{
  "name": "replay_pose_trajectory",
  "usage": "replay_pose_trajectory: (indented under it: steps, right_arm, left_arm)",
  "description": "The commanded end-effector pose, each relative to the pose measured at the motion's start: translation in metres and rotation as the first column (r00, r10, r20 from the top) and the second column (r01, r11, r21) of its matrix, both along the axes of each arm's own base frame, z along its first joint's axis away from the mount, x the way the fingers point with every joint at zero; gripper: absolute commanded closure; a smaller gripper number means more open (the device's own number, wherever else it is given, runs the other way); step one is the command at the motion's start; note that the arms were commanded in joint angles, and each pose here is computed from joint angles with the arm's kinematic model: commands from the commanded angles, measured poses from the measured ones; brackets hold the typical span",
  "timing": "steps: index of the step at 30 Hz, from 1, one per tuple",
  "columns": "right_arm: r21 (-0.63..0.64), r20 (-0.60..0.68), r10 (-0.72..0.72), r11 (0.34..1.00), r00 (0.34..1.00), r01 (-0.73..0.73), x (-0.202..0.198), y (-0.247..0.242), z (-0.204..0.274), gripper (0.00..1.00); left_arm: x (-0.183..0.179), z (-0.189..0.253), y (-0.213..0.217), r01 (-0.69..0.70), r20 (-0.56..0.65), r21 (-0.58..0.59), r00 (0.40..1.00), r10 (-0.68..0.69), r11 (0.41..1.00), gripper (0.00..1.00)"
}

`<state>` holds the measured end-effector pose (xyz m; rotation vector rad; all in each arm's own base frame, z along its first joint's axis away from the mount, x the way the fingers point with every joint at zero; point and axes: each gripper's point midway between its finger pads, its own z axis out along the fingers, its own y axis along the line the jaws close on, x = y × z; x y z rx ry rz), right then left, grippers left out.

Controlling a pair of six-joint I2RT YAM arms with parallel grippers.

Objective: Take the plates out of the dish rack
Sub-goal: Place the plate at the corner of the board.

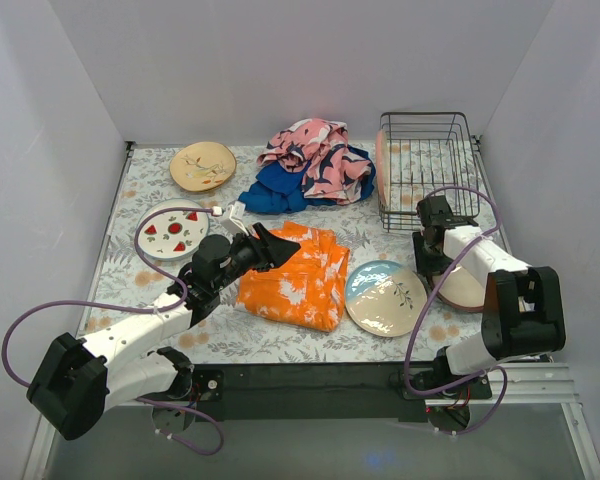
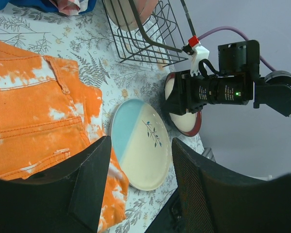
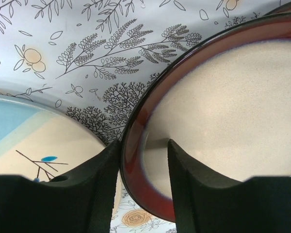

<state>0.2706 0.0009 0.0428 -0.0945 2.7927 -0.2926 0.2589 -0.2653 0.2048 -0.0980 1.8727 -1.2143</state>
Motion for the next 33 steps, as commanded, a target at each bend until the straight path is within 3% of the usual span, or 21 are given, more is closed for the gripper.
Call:
replay_pose_trajectory:
  steps: [1, 14, 24, 33]
  right_arm:
    - [-0.043, -0.006, -0.053, 0.998, 0.999, 0.053, -0.003, -0.014, 0.0, 0.54]
    - [-0.065, 0.118, -0.088, 0.993, 0.989, 0.096, 0.006, -0.021, 0.033, 0.7]
    - [-0.204, 0.118, -0.157, 0.962, 0.98, 0.179, 0.0, -0.049, 0.037, 0.84]
    - [-0.157, 0.131, -0.172, 0.969, 0.976, 0.192, 0.005, -0.045, 0.033, 0.83]
  left_arm:
    - [-0.002, 0.005, -0.002, 0.009, 0.016, -0.007, 1.0, -0.009, 1.0, 0.49]
    - [-0.003, 0.008, -0.001, 0.007, 0.025, -0.011, 1.0, -0.006, 1.0, 0.49]
    - [-0.005, 0.012, 0.0, 0.008, 0.031, -0.02, 0.999, -0.007, 1.0, 0.49]
    - [-0.004, 0.011, -0.001, 0.01, 0.03, -0.017, 1.0, -0.009, 1.0, 0.49]
